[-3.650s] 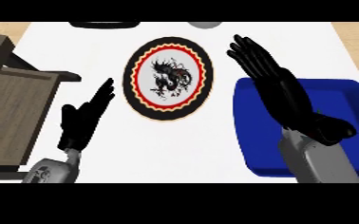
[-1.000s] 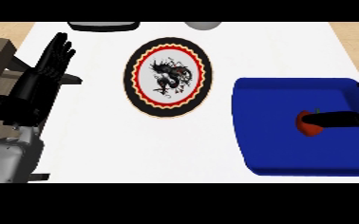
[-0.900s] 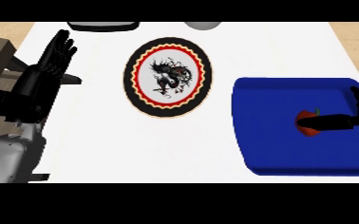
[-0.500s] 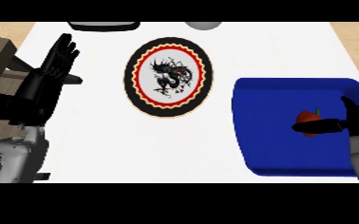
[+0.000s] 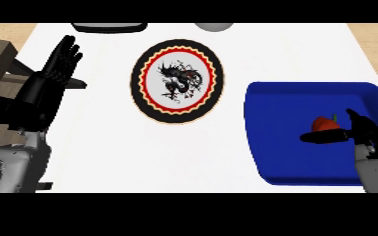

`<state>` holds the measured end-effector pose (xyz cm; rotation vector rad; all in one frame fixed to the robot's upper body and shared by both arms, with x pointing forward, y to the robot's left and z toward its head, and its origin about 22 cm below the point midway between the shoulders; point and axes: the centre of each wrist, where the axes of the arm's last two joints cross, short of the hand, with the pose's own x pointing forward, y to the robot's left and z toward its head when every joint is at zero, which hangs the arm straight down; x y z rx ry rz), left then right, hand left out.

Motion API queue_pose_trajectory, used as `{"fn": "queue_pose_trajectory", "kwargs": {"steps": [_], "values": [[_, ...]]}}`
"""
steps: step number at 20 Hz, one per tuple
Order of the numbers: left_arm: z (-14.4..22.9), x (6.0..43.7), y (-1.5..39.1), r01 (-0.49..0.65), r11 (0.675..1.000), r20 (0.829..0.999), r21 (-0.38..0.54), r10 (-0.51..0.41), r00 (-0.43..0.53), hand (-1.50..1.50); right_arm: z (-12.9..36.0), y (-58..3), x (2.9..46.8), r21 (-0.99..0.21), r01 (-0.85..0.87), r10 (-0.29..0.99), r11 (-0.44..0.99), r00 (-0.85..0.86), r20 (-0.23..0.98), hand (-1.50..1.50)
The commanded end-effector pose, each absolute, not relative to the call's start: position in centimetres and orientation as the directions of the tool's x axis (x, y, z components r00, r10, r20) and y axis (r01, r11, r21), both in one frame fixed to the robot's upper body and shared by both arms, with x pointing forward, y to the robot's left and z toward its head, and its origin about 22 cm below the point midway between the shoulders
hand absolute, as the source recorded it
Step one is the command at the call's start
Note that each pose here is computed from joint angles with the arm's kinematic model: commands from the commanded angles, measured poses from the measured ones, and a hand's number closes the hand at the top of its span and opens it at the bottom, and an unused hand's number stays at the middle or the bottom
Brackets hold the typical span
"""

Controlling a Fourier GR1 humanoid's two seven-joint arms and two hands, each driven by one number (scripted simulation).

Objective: Pick the bell pepper from the tray and place it in the plate

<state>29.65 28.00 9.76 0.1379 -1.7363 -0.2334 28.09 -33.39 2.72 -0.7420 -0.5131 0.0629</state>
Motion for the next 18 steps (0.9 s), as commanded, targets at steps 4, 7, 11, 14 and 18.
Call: {"fn": "queue_pose_trajectory", "kwargs": {"steps": [4, 7, 11, 14, 18], "values": [[9.8, 29.0, 27.8, 0.02, 0.97, 0.954, 0.241, -0.233, -0.191, 0.0, -1.2, -34.8, 26.6, -0.683, 0.054, 0.236, 0.728, 0.916, 0.325, -1.5], [11.0, 30.2, 26.7, 0.034, 0.972, 0.958, 0.233, -0.223, -0.181, 0.0, -0.5, -34.1, 28.3, -0.726, 0.186, 0.266, 0.662, 0.847, 0.46, 1.5], [10.4, 30.1, 28.8, 0.035, 0.973, 0.958, 0.226, -0.216, -0.188, 0.0, 0.8, -34.4, 29.6, -0.826, 0.224, 0.31, 0.517, 0.851, 0.425, 1.5], [10.6, 29.3, 27.5, 0.032, 0.968, 0.952, 0.25, -0.239, -0.193, 0.0, -0.1, -33.3, 27.9, -0.873, 0.184, 0.408, 0.451, 0.828, 0.385, 1.5], [10.7, 28.6, 28.2, 0.02, 0.969, 0.956, 0.247, -0.24, -0.168, 0.0, -2.2, -30.1, 23.3, -0.953, -0.098, 0.695, 0.285, 0.707, 0.135, 1.5]]}}
